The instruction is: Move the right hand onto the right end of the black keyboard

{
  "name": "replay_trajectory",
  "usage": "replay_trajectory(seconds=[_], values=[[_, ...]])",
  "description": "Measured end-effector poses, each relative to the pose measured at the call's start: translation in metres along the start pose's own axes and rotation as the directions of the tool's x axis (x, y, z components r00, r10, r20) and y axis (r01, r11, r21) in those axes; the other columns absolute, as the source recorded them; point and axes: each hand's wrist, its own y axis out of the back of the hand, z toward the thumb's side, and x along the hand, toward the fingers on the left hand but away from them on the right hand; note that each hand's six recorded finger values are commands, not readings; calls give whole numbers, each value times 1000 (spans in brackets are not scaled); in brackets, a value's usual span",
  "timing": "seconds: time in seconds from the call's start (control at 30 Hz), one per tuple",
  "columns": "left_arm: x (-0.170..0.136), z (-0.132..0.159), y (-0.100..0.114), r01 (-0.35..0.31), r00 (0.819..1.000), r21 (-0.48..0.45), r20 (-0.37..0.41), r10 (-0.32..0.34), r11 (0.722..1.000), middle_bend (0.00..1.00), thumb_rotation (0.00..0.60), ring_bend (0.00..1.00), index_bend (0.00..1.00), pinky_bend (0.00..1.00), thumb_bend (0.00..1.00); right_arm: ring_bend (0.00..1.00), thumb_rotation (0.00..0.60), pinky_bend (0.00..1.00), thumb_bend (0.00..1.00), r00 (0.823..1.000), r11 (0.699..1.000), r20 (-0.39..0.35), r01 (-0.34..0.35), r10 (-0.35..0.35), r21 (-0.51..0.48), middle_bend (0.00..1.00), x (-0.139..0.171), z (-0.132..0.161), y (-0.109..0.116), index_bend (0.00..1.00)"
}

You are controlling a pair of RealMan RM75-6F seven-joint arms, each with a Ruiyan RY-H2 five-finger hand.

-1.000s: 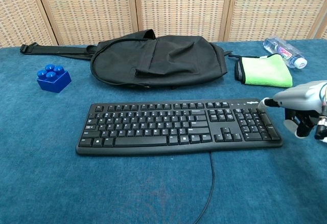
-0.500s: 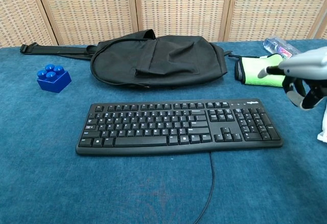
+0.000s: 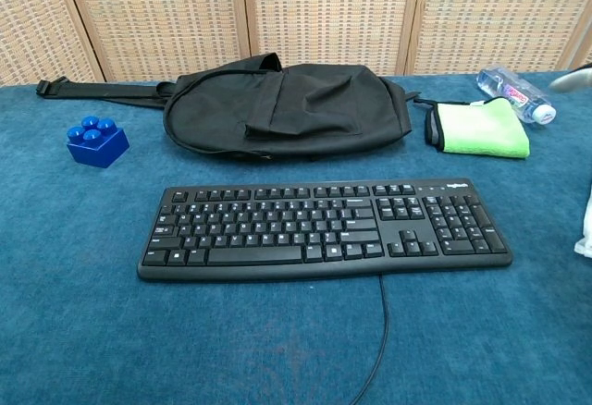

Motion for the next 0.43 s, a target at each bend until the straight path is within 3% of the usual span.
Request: replay_trajectory(seconds=[0.17,0.43], values=[[-1,1,0,-4,1000,4,2,4,1000,0,600,0,0,0,0,0,600,0,254,992,993,38,119,-120,7,0,41,-41,-2,0],[-1,5,-2,-11,1000,14,19,11,1000,0,600,0,0,0,0,0,600,0,247,981,984,70,179,-180,15,0,76,-70,-10,0]])
